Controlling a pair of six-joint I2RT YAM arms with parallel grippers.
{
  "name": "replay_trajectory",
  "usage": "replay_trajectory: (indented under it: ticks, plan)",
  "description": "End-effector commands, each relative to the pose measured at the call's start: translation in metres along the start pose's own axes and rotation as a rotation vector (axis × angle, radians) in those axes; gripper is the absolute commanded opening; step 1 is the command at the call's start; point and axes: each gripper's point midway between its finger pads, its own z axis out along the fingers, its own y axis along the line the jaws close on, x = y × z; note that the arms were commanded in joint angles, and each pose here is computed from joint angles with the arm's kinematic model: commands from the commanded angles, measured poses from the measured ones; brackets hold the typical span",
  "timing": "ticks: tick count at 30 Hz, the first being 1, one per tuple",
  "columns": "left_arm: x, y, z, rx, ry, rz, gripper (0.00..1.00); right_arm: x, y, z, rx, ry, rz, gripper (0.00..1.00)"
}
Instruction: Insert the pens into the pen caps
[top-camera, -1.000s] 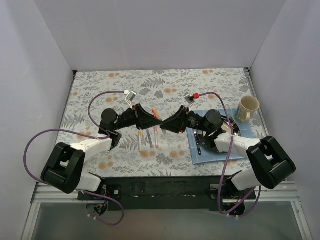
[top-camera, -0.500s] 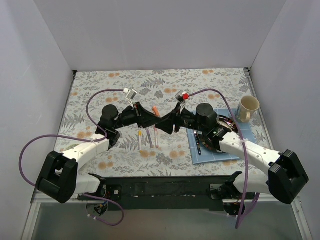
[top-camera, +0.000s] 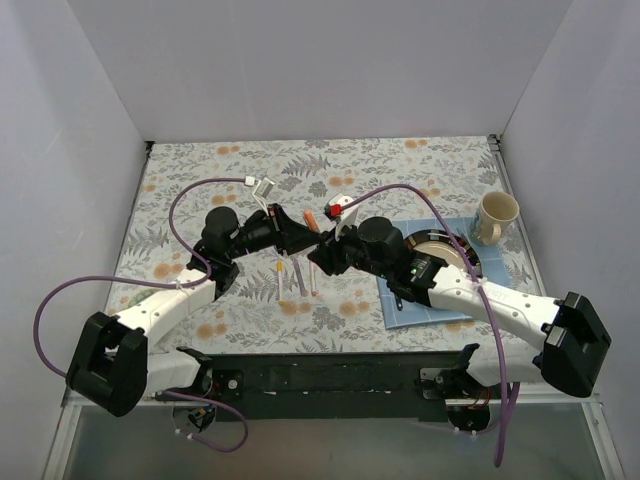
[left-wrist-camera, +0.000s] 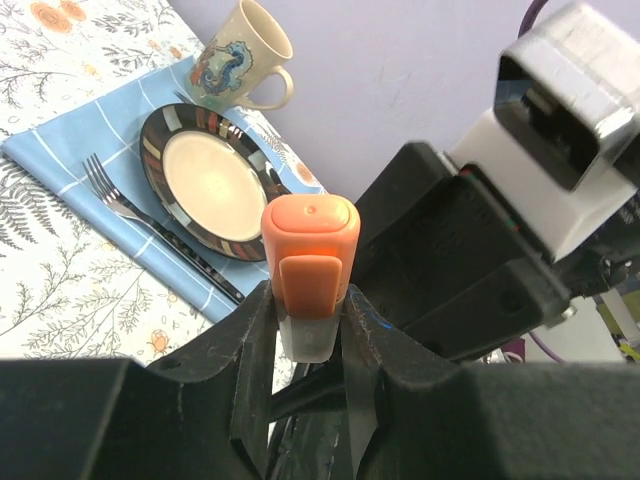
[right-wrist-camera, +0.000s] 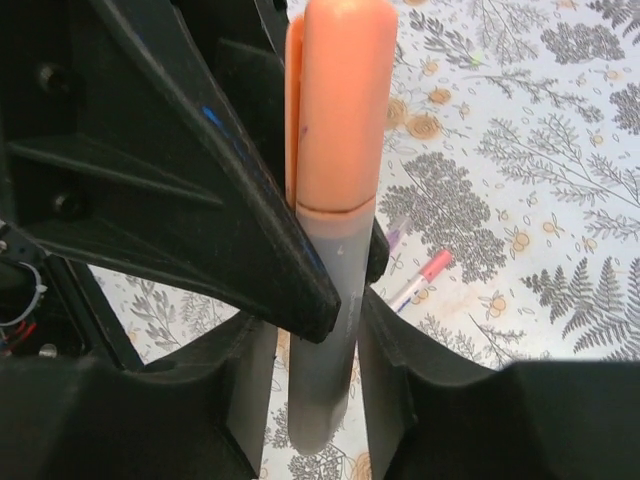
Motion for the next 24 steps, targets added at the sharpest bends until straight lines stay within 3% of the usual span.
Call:
replay_trajectory:
  ticks: [1,2,3,5,7,9,10,13,18,24]
  plan:
    - [-0.022,-0.015,0.0,-0.009,-0.055,0.058,0.0,-0.015,-0.006,0.002,0.093,-0.03,-0.058,0.4]
    - [-0.022,-0.014,0.0,-0.018,-0.054,0.058,0.0,-0.015,-0.007,0.002,0.1,-0.03,-0.057,0.36]
    - [-0.022,-0.015,0.0,-0.018,-0.054,0.06,0.0,-0.014,-0.008,0.002,0.118,-0.031,-0.059,0.21]
    - [-0.023,-0.016,-0.001,-0.018,-0.056,0.059,0.0,-0.015,-0.009,0.002,0.129,-0.041,-0.062,0.02]
    - [-0.022,-0.02,-0.002,-0.004,-0.046,0.061,0.09,-0.017,-0.008,-0.002,0.128,-0.058,-0.058,0.01]
    - [-0.02,-0.031,-0.005,0.038,-0.041,0.081,0.37,-0.024,-0.005,-0.004,0.111,-0.094,-0.053,0.01]
    - [-0.02,-0.034,-0.006,0.052,-0.041,0.09,0.45,-0.026,-0.003,-0.007,0.104,-0.107,-0.049,0.01]
    - [-0.015,-0.046,-0.012,0.103,-0.03,0.117,0.61,-0.035,0.005,-0.012,0.061,-0.134,-0.04,0.01]
    - [-0.012,-0.062,-0.021,0.148,-0.01,0.185,0.71,-0.042,0.03,-0.021,-0.076,-0.172,-0.039,0.01]
    - [-0.02,-0.083,-0.032,0.154,-0.011,0.282,0.74,-0.051,0.067,-0.038,-0.282,-0.204,-0.014,0.01]
